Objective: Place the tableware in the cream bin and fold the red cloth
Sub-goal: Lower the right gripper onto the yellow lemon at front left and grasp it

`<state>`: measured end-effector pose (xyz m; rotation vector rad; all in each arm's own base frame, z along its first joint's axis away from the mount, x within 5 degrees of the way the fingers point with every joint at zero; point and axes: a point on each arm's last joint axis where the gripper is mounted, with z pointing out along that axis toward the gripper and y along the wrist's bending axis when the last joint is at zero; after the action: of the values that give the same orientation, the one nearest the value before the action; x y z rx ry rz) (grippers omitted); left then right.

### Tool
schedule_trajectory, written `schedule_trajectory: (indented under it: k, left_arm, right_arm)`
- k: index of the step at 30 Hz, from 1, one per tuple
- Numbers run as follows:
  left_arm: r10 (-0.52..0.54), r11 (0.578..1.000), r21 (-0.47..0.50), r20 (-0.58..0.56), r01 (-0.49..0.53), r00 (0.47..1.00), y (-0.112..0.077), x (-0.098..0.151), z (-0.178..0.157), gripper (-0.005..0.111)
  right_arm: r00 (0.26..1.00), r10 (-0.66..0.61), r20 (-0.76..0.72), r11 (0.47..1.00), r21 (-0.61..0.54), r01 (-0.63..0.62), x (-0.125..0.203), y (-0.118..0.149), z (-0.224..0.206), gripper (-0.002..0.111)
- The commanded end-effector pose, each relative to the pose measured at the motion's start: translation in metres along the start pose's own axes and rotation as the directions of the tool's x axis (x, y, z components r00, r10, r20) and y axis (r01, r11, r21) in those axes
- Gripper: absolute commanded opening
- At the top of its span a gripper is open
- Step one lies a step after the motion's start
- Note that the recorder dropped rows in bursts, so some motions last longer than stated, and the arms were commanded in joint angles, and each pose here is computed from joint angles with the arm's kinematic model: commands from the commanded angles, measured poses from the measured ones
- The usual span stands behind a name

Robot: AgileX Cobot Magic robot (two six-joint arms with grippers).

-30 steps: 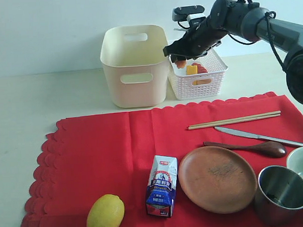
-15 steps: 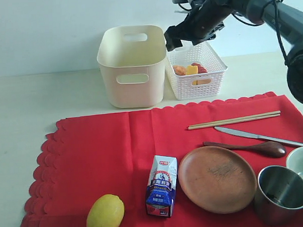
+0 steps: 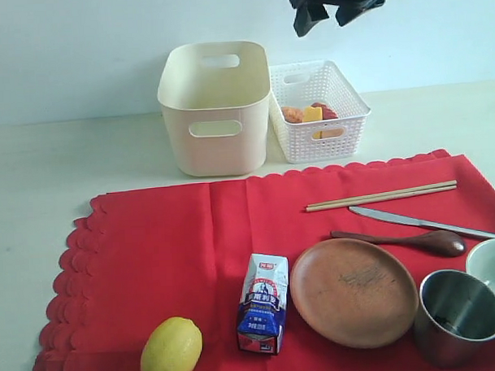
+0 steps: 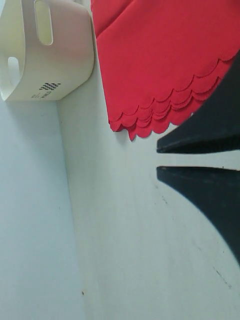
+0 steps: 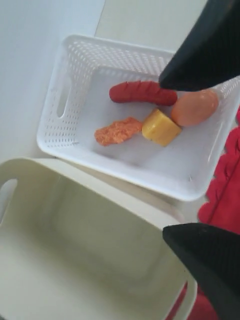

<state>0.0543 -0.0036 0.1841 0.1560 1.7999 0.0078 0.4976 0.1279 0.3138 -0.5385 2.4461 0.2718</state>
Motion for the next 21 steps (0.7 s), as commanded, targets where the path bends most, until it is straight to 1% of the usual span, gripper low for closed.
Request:
schedule_trajectory:
  k: [1, 6, 11, 13, 17, 21]
  left_arm:
    - [0.010, 1.000, 0.003, 0.012, -0.010, 1.000, 0.000, -0.001, 0.000, 0.012]
    - [0.010, 1.000, 0.003, 0.012, -0.010, 1.000, 0.000, -0.001, 0.000, 0.012]
    - [0.010, 1.000, 0.003, 0.012, -0.010, 1.000, 0.000, -0.001, 0.000, 0.012]
    - [0.010, 1.000, 0.003, 0.012, -0.010, 1.000, 0.000, -0.001, 0.000, 0.012]
    - [0.010, 1.000, 0.003, 0.012, -0.010, 1.000, 0.000, -0.001, 0.000, 0.012]
    - [0.010, 1.000, 0.003, 0.012, -0.010, 1.000, 0.000, -0.001, 0.000, 0.012]
  right_arm:
    - [1.000, 0.005, 0.004, 0.996, -0.088, -0.005, 0.001, 0.014, -0.019, 0.070]
    - [0.997, -0.058, -0.050, 0.990, -0.128, 0.051, 0.011, 0.037, -0.019, 0.070]
    - [0.978, -0.184, -0.103, 0.965, -0.207, 0.160, 0.027, 0.073, -0.019, 0.070]
    - [0.963, -0.240, -0.124, 0.949, -0.240, 0.205, 0.035, 0.092, -0.021, 0.070]
    - [0.935, -0.340, -0.102, 0.907, -0.300, 0.297, 0.047, 0.127, -0.024, 0.070]
    - [0.878, -0.472, -0.082, 0.820, -0.405, 0.403, 0.060, 0.162, -0.023, 0.070]
